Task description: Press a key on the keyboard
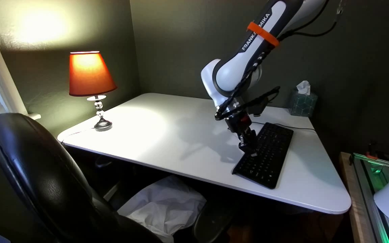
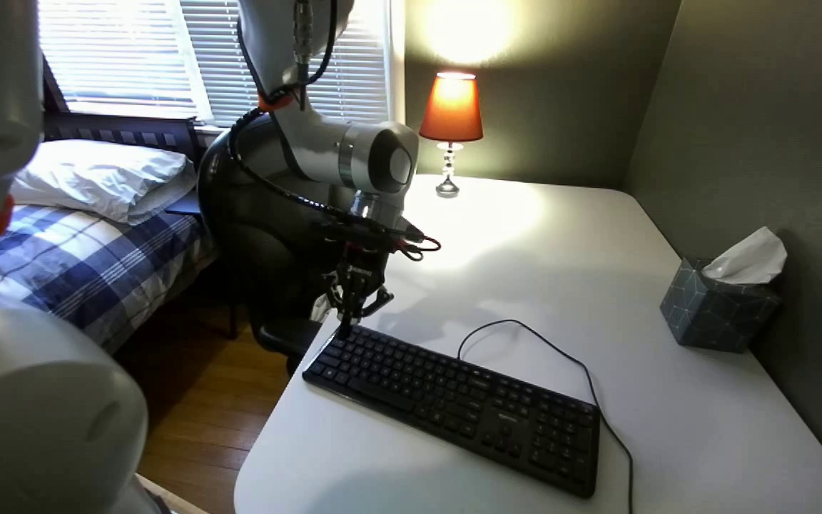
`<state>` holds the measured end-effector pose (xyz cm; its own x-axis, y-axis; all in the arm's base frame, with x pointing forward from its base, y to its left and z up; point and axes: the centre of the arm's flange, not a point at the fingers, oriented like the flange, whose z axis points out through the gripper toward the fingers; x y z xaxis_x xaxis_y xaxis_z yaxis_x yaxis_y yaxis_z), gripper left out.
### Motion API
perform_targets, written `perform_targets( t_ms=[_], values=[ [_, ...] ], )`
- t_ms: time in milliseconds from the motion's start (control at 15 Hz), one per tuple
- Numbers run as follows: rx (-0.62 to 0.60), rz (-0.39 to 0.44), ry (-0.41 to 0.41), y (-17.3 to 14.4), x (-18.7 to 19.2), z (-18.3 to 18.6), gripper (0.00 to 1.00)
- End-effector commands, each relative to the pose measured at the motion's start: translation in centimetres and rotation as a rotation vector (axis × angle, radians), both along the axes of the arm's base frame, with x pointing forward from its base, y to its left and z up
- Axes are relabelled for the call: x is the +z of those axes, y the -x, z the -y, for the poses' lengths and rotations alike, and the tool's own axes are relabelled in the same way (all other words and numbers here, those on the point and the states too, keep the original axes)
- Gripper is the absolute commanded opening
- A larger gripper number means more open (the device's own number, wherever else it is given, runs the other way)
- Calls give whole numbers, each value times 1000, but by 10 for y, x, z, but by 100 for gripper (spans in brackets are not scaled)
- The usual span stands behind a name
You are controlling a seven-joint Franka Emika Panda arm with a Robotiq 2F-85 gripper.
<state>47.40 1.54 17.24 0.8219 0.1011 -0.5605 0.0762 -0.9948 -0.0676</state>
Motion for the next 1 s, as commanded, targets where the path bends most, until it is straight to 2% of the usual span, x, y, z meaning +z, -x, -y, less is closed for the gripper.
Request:
perform_targets(
  t_ms=[0,933],
  values=[
    [-1,24,-7,-6,-11,4,0],
    [-24,35,-2,-17,-20,11,0]
  ],
)
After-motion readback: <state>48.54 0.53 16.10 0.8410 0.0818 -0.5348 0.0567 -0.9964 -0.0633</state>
